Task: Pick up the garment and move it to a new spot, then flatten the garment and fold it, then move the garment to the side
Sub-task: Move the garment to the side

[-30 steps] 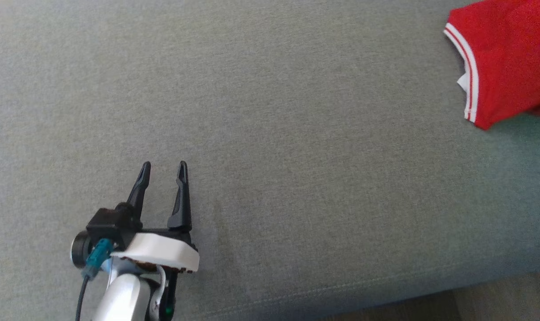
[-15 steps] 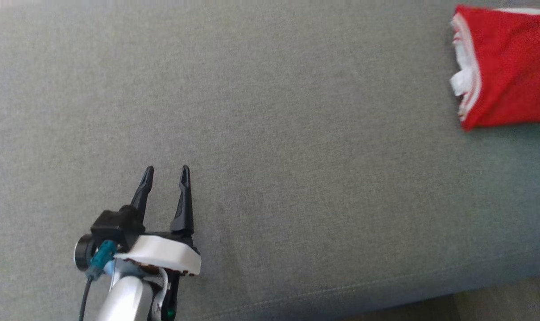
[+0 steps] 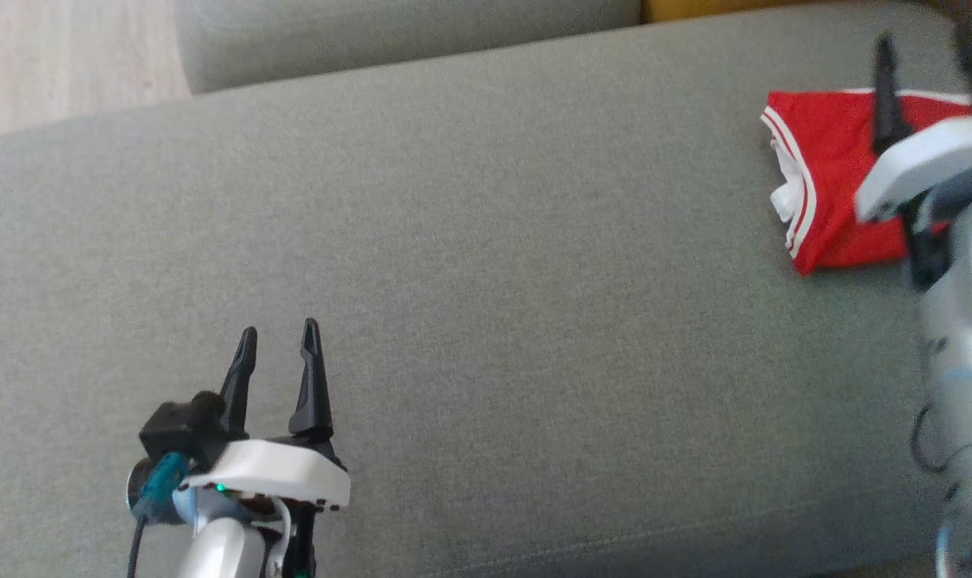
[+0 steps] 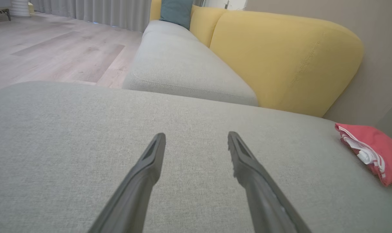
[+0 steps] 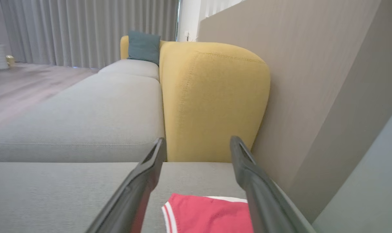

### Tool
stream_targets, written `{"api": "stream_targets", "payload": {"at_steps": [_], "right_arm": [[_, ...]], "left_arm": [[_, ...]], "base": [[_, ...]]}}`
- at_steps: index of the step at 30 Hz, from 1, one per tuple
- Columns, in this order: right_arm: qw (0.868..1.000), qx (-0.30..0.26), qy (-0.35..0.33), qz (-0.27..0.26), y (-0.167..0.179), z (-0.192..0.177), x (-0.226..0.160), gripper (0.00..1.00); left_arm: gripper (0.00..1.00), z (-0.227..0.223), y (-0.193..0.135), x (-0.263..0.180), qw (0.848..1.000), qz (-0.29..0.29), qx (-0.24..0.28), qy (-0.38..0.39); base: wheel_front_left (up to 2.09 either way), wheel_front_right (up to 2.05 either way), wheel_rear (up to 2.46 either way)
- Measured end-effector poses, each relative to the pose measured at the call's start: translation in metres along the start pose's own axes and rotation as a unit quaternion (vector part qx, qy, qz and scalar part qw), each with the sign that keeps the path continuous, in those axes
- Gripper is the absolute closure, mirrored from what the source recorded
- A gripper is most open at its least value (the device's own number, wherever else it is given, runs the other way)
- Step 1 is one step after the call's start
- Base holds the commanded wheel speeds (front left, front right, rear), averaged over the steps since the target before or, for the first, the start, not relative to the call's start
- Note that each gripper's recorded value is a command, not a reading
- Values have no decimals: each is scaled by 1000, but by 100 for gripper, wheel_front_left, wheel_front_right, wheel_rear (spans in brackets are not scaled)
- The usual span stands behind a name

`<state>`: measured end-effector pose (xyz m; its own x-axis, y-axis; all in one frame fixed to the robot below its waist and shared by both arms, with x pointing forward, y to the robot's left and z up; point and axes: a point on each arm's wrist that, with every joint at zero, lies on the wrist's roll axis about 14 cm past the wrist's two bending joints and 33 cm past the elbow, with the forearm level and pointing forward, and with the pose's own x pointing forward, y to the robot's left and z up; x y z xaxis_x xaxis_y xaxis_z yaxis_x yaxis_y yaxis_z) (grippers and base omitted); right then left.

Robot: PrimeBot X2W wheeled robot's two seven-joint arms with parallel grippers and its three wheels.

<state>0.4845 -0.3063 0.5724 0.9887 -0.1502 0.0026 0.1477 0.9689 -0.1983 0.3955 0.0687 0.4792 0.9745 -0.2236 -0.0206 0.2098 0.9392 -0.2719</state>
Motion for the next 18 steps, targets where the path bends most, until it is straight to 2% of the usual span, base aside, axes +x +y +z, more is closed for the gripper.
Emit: {"api": "stream_targets", "payload": {"at_steps": [4,11,18], "right_arm": [[998,41,-18,31,33,-2,-19,0],[989,108,-42,92,97,-9,-58,0],[981,140,-52,123,128,-16,-95,0]], "left_arm": [[0,18,0,-10,1000,7,-8,-26],[0,22,16,-35,999,43,3,-32],[0,24,37,-49,996,79,18,-35]], "base": [[0,0,0],[0,0,0],[0,0,0]]}}
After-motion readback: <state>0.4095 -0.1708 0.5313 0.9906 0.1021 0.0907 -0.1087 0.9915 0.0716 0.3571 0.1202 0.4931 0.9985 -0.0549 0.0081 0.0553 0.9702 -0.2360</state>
